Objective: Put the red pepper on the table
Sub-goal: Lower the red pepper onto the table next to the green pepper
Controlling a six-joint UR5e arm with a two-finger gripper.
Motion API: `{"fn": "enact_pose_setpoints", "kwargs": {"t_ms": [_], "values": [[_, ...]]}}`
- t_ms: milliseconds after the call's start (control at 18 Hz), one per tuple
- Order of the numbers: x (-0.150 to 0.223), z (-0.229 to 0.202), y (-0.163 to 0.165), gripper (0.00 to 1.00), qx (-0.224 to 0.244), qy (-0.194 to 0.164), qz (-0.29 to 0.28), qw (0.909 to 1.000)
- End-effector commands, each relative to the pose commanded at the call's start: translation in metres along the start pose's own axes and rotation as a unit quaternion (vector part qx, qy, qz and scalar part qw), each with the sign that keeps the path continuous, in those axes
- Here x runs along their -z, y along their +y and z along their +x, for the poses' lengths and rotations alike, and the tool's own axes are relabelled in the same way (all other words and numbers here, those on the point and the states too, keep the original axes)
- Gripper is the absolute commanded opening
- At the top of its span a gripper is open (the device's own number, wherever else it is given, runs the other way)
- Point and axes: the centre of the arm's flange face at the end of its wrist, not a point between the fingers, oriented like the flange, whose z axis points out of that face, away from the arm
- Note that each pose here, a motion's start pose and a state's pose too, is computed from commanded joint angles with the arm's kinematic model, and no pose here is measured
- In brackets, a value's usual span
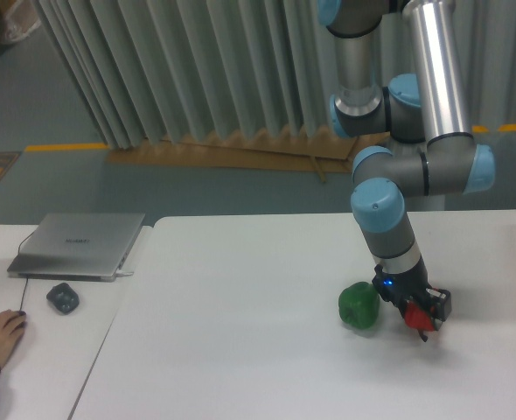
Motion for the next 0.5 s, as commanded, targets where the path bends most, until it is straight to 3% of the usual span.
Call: {"fn": "enact_pose_setpoints", "kwargs": {"t_ms": [500], "values": [[0.039,-0.028,0.012,1.0,0.022,-0.019,0.028,0.9992]]}}
